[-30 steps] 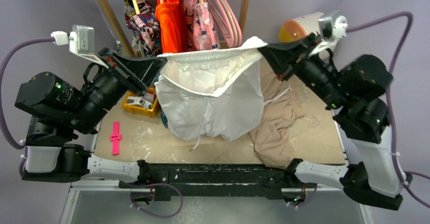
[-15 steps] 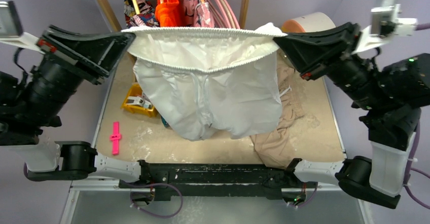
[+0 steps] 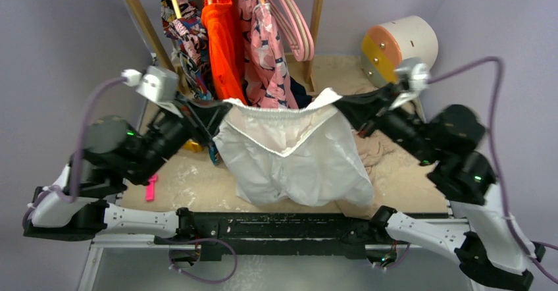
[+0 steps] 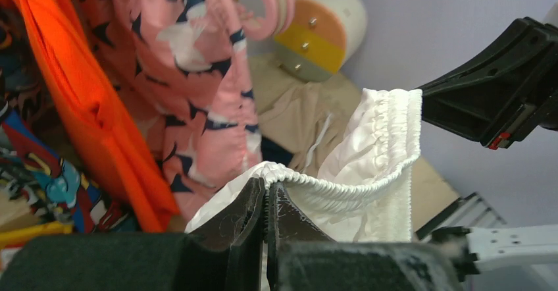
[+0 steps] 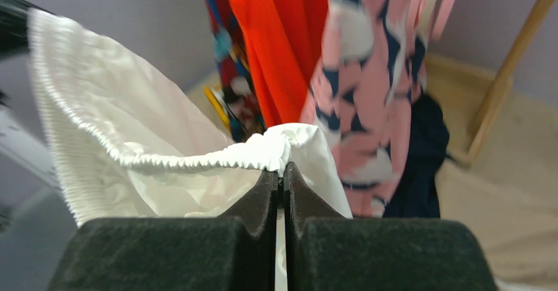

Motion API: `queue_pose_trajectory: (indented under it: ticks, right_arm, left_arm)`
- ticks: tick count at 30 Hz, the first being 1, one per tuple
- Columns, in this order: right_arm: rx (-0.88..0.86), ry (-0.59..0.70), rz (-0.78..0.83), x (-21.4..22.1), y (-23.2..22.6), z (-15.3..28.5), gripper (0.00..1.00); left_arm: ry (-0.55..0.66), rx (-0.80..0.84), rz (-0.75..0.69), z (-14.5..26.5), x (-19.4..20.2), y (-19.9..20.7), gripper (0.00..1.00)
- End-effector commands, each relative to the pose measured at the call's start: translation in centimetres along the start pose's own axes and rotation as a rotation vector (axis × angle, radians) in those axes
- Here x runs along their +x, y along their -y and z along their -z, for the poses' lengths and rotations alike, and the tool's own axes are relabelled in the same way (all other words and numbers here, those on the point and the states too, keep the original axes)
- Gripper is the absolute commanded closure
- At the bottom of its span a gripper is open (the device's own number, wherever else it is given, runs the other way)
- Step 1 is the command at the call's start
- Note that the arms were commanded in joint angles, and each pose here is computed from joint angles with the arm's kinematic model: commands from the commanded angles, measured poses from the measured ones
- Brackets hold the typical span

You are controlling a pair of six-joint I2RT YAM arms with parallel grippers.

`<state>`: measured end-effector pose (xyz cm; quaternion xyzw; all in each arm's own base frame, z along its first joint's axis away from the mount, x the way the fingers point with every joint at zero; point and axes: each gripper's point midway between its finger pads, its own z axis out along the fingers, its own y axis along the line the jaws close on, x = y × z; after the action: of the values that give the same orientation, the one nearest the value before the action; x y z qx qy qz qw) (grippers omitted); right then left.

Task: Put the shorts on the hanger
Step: Adjust the shorts at the center of the board.

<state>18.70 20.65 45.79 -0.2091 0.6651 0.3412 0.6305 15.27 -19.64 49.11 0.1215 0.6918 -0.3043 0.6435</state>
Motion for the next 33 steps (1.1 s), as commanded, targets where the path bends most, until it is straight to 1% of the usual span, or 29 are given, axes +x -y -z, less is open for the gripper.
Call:
queue_pose_trajectory:
  ticks: [1, 4, 7, 9, 10, 12, 13, 15, 16, 17, 19, 20, 21, 23, 25, 29, 33]
  right_arm:
    - [0.139, -0.017, -0.050, 3.8, 2.9, -1.6, 1.00]
    - [0.211, -0.064, -0.062, 6.8, 4.4, -2.4, 1.00]
    - [0.262, -0.088, -0.065, 8.3, 5.5, -2.7, 1.00]
    - [0.276, -0.085, -0.063, 8.3, 5.7, -2.6, 1.00]
    - [0.275, -0.078, -0.058, 7.9, 5.7, -2.6, 1.00]
    - [0.263, -0.033, -0.037, 5.3, 5.3, -2.3, 1.00]
    - [0.255, 0.005, -0.011, 3.0, 5.0, -1.9, 1.00]
    - [0.240, 0.100, 0.018, -2.6, 4.2, -0.8, 1.00]
    - [0.237, 0.166, 0.052, -5.9, 3.8, 0.2, 1.00]
    - [0.197, 0.223, 0.066, -8.6, 2.8, 1.2, 1.00]
    - [0.108, 0.302, 0.074, -11.8, 0.9, 2.8, 1.00]
    - [0.074, 0.324, 0.075, -12.4, 0.3, 3.6, 1.00]
    - [0.058, 0.321, 0.071, -12.1, 0.0, 3.7, 1.00]
    - [0.056, 0.270, 0.062, -9.7, 0.3, 3.2, 1.00]
    - [0.062, 0.179, 0.027, -5.6, 0.8, 2.1, 1.00]
    - [0.126, 0.032, -0.033, 2.4, 2.7, 0.1, 1.00]
    - [0.180, -0.038, -0.116, 7.9, 4.0, -1.2, 1.00]
  left_arm:
    - [-0.036, -0.232, -0.053, -0.7, 4.2, -3.9, 1.00]
    - [-0.080, -0.322, -0.121, -1.4, 7.5, -5.0, 1.00]
    - [-0.119, -0.382, -0.183, -1.9, 10.2, -5.8, 1.00]
    - [-0.122, -0.401, -0.200, -2.1, 10.8, -6.0, 1.00]
    - [-0.112, -0.400, -0.194, -2.1, 10.4, -5.9, 1.00]
    - [-0.063, -0.386, -0.168, -1.9, 7.3, -5.5, 1.00]
    - [-0.030, -0.375, -0.149, -1.7, 5.0, -5.2, 1.00]
    - [0.032, -0.328, -0.097, -0.9, -0.7, -4.4, 1.00]
    - [0.067, -0.281, -0.052, -0.2, -3.7, -3.8, 1.00]
    - [0.097, -0.224, -0.009, 0.4, -6.2, -3.1, 1.00]
    - [0.146, -0.098, 0.065, 1.6, -9.3, -1.9, 1.00]
    - [0.163, -0.057, 0.093, 2.2, -9.8, -1.6, 1.00]
    - [0.170, -0.029, 0.110, 2.5, -9.7, -1.5, 1.00]
    - [0.164, -0.025, 0.125, 2.6, -7.7, -2.0, 1.00]
    - [0.124, -0.069, 0.098, 2.2, -4.3, -3.0, 1.00]
    - [-0.023, -0.162, -0.009, -0.1, 4.1, -3.5, 1.00]
    - [-0.111, -0.227, -0.083, -1.9, 10.4, -3.7, 1.00]
